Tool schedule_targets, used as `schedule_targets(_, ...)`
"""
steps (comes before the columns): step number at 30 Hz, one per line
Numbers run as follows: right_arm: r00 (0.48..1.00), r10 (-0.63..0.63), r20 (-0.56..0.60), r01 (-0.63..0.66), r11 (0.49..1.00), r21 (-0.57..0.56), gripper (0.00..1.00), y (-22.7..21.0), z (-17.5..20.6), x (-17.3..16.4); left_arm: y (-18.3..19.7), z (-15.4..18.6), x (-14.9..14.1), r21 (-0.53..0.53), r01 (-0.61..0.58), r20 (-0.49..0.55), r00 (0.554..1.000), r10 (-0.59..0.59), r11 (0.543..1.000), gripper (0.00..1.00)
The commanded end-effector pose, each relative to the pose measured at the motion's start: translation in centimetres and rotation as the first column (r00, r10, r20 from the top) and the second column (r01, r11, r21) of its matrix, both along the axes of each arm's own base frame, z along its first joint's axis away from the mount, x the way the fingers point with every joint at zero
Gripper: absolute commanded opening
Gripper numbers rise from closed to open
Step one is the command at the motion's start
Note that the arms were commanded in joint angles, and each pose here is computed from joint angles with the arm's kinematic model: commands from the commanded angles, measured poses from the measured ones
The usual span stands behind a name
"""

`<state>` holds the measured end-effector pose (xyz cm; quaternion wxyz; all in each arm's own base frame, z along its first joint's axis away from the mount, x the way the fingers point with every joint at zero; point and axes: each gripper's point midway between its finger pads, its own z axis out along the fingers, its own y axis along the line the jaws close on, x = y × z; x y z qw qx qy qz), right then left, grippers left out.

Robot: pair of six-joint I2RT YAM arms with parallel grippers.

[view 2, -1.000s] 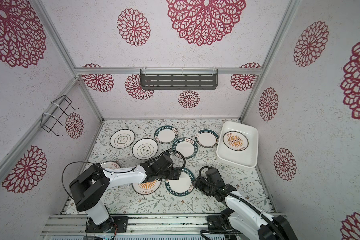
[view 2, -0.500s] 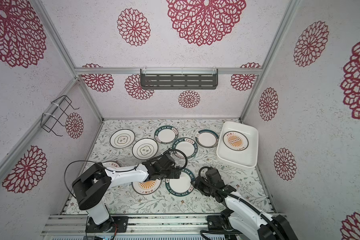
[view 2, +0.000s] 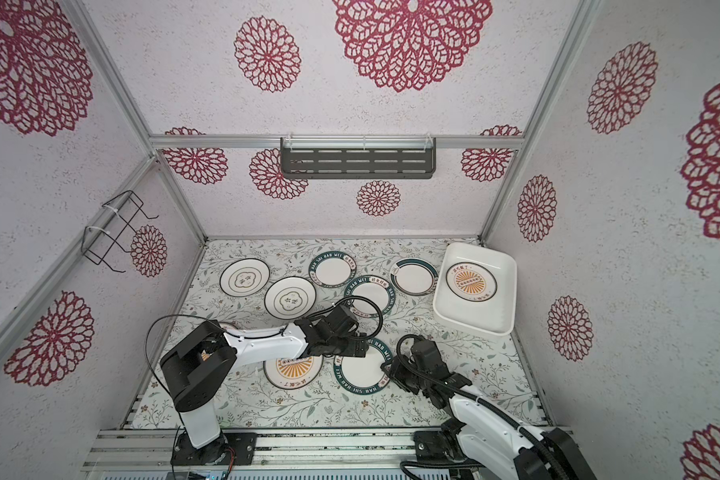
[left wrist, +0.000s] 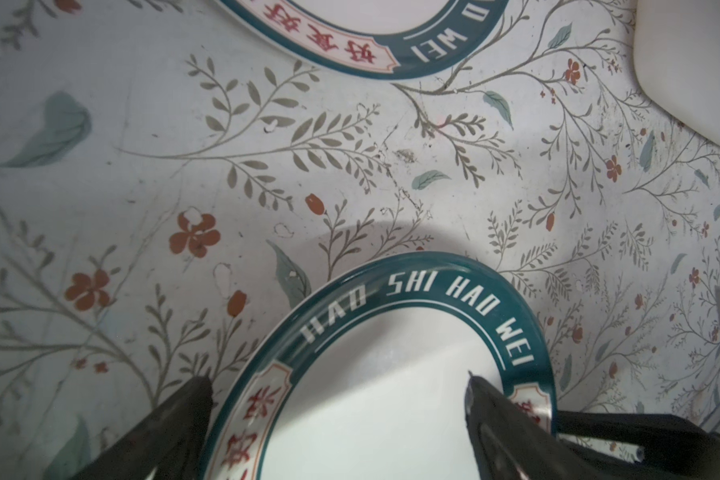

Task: Place the plates into the plastic bin on the countertop
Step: Pick up the plate from the center of the table.

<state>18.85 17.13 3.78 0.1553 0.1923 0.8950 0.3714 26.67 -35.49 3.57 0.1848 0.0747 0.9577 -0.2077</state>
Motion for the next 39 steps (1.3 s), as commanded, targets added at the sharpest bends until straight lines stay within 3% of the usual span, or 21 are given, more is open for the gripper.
schedule_targets(1, 0.999, -0.009, 0.045, 0.006, 0.999, 0.052, 0.32, 0.6, 1.4, 0.6, -1.1, 0.3, -0.3, -0.024, 0.038, -0.004, 0.999, -0.038, 0.999, 0.97)
schedule_targets(6, 0.999, -0.023, 0.039, 0.021, 0.999, 0.050, 0.12, 0.4, 1.4, 0.5, -1.2, 0.6, -0.4, -0.038, 0.044, 0.002, 0.999, -0.044, 0.998, 0.97)
schedule_targets(12, 0.999, -0.051, 0.020, 0.051, 0.999, 0.010, 0.00, -0.3, 1.3, 0.5, -0.8, 1.6, -0.3, -0.049, 0.046, 0.033, 0.998, -0.045, 0.998, 0.97)
schedule_targets(23, 0.982, -0.126, 0.143, 0.134, 0.990, -0.048, 0.00, -1.2, 7.8, 3.7, 1.8, 11.9, 1.2, -0.172, 0.038, 0.277, 0.961, 0.011, 0.984, 0.97)
schedule_targets(30, 0.937, -0.162, 0.309, 0.205, 0.973, -0.110, 0.00, -1.1, 15.1, 9.3, 3.7, 18.8, 1.9, -0.241, 0.110, 0.410, 0.912, -0.001, 0.964, 0.97)
schedule_targets(39, 0.832, -0.323, 0.451, 0.356, 0.935, 0.014, 0.00, -3.1, 21.2, 17.6, 1.6, 20.8, 1.5, -0.289, 0.226, 0.463, 0.884, -0.071, 0.930, 0.97)
